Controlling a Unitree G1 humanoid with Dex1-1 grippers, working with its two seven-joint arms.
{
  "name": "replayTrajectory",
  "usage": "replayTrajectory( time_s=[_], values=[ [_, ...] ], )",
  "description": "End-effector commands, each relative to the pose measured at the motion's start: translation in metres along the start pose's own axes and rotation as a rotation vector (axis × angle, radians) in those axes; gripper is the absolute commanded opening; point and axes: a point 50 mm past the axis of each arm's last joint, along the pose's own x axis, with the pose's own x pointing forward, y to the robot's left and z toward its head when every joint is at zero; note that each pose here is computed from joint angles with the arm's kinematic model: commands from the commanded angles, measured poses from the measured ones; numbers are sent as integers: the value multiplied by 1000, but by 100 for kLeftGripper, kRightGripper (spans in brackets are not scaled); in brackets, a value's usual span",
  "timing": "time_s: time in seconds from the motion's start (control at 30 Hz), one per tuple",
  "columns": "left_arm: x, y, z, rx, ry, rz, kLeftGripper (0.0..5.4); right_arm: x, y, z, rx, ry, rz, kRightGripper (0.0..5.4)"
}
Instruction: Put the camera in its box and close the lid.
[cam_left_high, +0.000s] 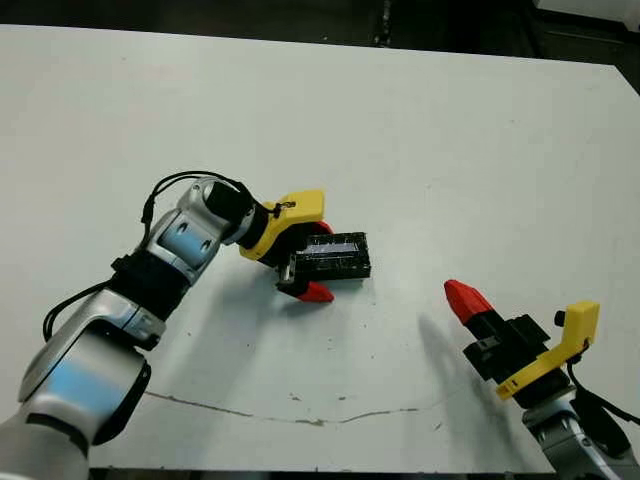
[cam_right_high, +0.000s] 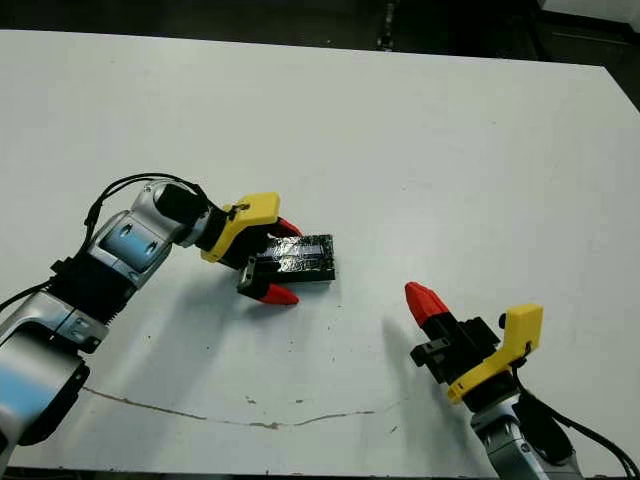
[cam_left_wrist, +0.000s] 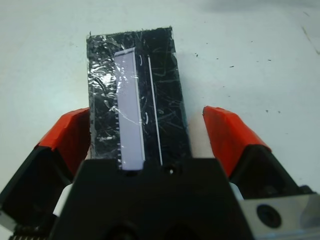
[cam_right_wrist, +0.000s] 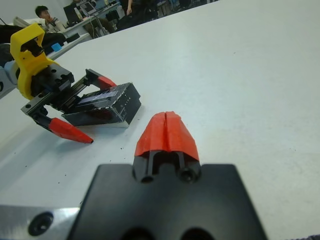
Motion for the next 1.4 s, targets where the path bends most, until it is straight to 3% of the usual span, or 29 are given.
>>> replayTrajectory(
  time_s=[0.03,0.3,0.5,0.9,1.0,1.1,1.23,1.4],
  values=[
    [-10,-6,-20,-82,2,26,539,-3,-3,-1,-2,20,-14,0],
    [-50,-10,-30,-184,-153,181,539,-2,-2,-2,2,14,-17,0],
    [-89,-19,-32,-186,-248,347,539,-3,-1,-2,0,27,-21,0],
    [-149,-38,-37,-171,-314,514,539,-3,-1,-3,2,30,-6,0],
    [-160,-42,-34,-200,-400,551,539,-3,-1,-4,-4,28,-6,0],
    [-153,-47,-29,-230,-559,698,527,-2,-1,-4,0,28,-9,0],
    [-119,-56,-12,-318,-755,889,487,-2,0,-4,8,29,-14,0],
    [-72,-60,5,-370,-841,950,405,-1,0,-4,13,29,-22,0]
  ],
)
